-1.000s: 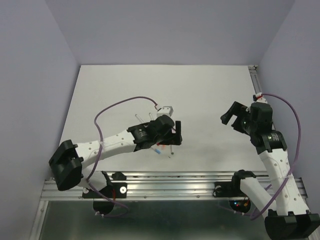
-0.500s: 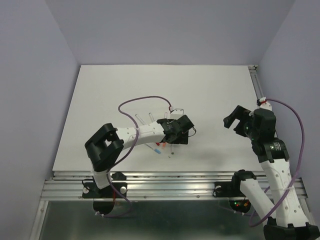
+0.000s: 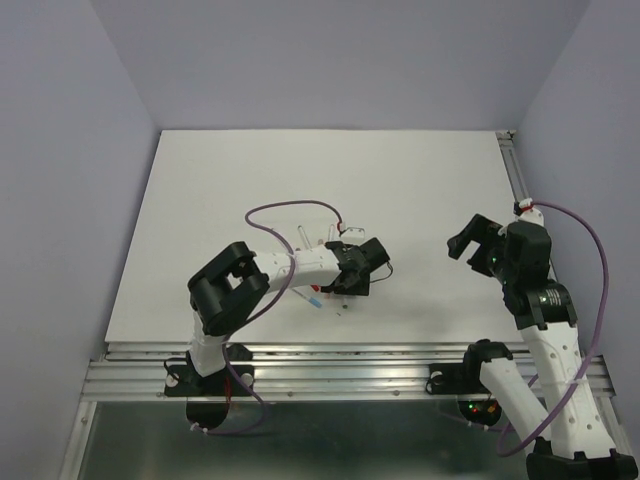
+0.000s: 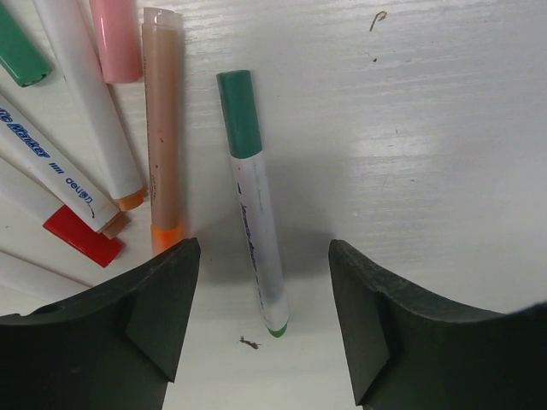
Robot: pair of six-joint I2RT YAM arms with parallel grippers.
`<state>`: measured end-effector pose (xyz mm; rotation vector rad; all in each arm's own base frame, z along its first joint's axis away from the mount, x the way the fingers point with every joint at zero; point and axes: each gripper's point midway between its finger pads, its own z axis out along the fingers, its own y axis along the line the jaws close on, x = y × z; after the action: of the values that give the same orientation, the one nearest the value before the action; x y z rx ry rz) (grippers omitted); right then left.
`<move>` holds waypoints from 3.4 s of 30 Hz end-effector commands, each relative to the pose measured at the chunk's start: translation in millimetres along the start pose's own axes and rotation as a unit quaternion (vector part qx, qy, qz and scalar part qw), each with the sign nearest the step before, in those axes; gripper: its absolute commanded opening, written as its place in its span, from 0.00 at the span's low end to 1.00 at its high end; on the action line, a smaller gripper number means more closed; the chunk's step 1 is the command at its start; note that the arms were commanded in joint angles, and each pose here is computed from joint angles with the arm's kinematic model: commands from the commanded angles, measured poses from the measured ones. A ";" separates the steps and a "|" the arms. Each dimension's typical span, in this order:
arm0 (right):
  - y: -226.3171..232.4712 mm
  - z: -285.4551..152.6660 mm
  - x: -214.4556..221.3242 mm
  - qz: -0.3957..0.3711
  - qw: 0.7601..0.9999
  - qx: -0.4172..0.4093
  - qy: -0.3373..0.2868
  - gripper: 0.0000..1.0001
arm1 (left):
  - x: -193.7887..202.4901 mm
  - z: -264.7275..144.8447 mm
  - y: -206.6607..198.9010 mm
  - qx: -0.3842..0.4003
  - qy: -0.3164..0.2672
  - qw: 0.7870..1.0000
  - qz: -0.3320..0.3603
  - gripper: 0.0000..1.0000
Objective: Open the pen caps
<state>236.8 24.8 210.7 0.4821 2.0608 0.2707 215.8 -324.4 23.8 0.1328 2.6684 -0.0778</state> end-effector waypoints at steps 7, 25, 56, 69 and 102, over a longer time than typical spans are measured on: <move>0.4 2.5 -5.4 -0.001 1.000 -0.002 -0.021 1.00 | -4.9 4.2 -3.7 -0.009 -0.005 1.000 -0.005 0.68; -0.9 2.1 -4.6 0.002 1.000 -0.002 -0.025 1.00 | 16.7 27.6 -1.4 -0.003 0.017 1.000 0.017 0.29; 134.9 -78.8 12.0 -0.010 0.902 -0.430 0.040 1.00 | -26.4 -174.6 -52.6 0.416 -0.204 0.886 -0.008 0.00; 149.5 -66.2 4.9 0.006 0.885 -0.461 0.056 1.00 | -57.2 -221.1 -62.9 0.461 -0.252 0.850 -0.033 0.00; 198.8 -33.6 9.3 -0.022 0.865 -0.495 0.077 0.52 | -95.6 -219.3 -85.8 0.431 -0.283 0.857 -0.014 0.00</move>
<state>242.2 203.3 262.8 -0.1833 1.8990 1.2920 190.6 -391.9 230.3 0.2933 1.9520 -1.0759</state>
